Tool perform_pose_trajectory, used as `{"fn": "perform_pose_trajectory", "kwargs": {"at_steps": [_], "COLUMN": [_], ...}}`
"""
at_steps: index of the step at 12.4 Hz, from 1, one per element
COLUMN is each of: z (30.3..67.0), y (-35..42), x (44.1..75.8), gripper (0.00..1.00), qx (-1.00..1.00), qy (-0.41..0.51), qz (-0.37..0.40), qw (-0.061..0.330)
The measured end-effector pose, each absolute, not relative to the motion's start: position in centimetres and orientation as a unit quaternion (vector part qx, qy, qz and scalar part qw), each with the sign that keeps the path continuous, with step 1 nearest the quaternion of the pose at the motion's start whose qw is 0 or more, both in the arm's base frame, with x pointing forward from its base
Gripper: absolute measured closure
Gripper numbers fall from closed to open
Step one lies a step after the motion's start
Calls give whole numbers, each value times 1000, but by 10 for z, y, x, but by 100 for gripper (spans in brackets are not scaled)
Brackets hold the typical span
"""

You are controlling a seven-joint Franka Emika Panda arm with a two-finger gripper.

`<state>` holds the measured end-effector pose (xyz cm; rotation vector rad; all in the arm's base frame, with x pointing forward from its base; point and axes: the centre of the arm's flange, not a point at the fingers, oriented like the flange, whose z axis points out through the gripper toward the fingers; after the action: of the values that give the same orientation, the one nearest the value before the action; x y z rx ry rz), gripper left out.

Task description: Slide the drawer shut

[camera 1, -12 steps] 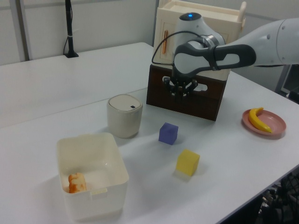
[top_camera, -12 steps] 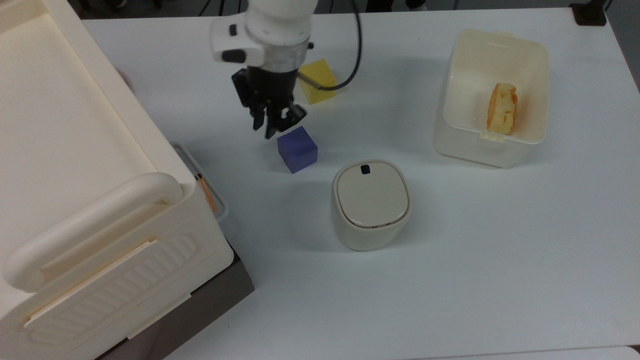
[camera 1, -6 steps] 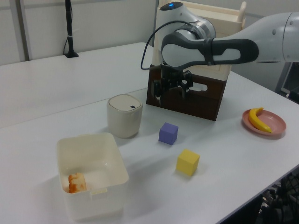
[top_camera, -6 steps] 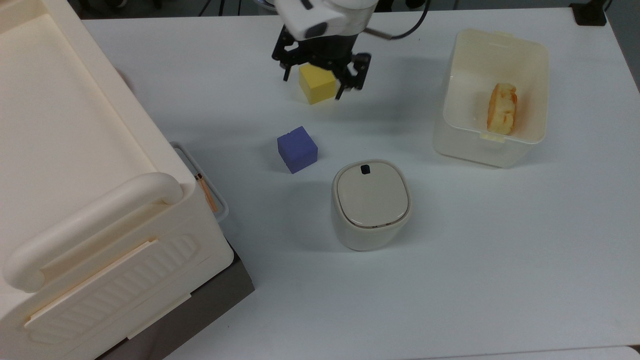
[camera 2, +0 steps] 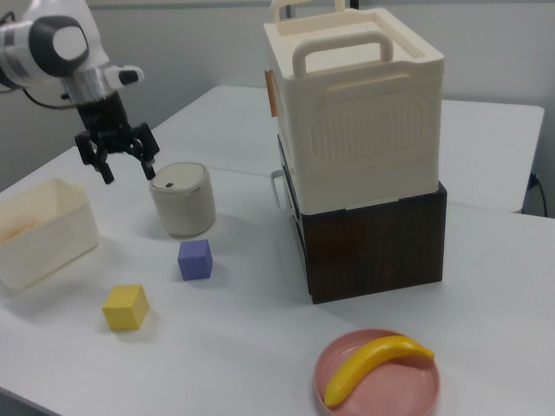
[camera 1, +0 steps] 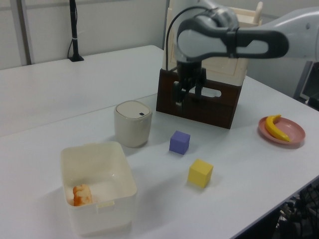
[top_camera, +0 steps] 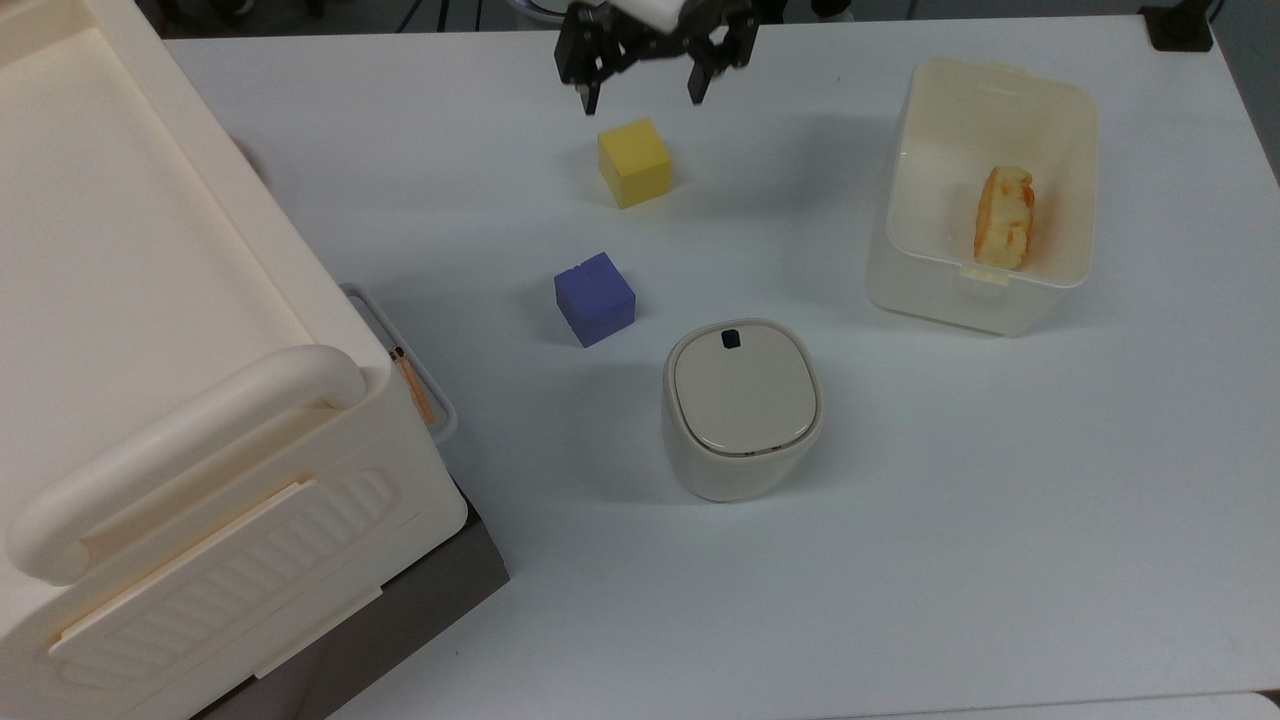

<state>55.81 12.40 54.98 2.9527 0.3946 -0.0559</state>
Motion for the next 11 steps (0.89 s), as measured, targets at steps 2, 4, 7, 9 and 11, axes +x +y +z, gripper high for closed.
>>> {"fn": "perform_pose_trajectory", "kwargs": {"at_steps": [2, 4, 7, 9, 11], "z": [574, 590, 612, 615, 614], "y": [120, 113, 92, 88, 88], "x": [549, 546, 551, 551, 552], "gripper": [0, 0, 0, 0, 0], "qx": [989, 989, 992, 992, 992], "qy": [134, 126, 105, 101, 101], "qz": [-1, 13, 34, 37, 36], "qw": [70, 70, 68, 68, 68]}}
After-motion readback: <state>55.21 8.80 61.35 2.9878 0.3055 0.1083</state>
